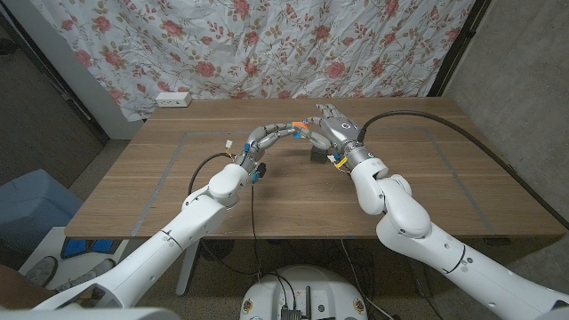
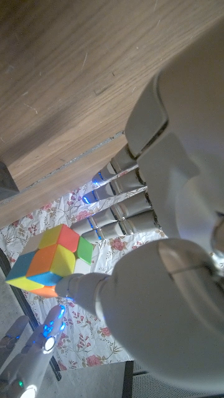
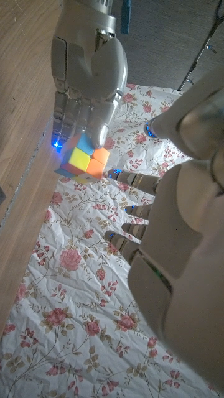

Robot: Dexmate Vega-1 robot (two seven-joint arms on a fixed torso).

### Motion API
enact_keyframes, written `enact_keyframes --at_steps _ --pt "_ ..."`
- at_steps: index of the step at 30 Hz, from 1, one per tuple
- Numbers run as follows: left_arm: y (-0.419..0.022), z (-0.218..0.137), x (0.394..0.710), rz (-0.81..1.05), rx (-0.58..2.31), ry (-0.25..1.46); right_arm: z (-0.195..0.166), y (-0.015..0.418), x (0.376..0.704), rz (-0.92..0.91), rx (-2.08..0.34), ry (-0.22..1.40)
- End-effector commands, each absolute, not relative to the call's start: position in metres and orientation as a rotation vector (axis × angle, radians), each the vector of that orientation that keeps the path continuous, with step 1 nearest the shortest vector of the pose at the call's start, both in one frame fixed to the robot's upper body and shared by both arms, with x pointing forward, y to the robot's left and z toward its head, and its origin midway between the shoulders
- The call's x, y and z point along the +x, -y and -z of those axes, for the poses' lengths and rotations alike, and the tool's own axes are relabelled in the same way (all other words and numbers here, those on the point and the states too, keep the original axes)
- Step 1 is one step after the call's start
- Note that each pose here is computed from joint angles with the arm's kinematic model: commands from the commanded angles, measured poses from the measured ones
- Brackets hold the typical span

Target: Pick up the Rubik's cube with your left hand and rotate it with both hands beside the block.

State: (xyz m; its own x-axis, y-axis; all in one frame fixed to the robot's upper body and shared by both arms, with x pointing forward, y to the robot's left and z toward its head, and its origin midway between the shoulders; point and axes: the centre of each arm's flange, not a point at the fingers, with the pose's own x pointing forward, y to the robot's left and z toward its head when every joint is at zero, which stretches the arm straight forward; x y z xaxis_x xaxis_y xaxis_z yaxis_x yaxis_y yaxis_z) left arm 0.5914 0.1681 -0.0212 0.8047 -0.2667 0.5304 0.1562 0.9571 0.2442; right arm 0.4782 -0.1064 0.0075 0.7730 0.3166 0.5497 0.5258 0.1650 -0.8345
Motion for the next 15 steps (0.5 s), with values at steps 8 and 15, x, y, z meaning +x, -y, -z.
enact_keyframes --at_steps 8,15 --pt "-0.1656 0.0209 0.5907 0.232 0.203 0.596 -0.0214 0.1119 0.4732 0.179 -1.374 0.768" --pt "-0.1643 0.0199 0.5912 0.237 0.204 0.599 -0.0261 0.1128 0.4759 0.169 -1.347 0.753"
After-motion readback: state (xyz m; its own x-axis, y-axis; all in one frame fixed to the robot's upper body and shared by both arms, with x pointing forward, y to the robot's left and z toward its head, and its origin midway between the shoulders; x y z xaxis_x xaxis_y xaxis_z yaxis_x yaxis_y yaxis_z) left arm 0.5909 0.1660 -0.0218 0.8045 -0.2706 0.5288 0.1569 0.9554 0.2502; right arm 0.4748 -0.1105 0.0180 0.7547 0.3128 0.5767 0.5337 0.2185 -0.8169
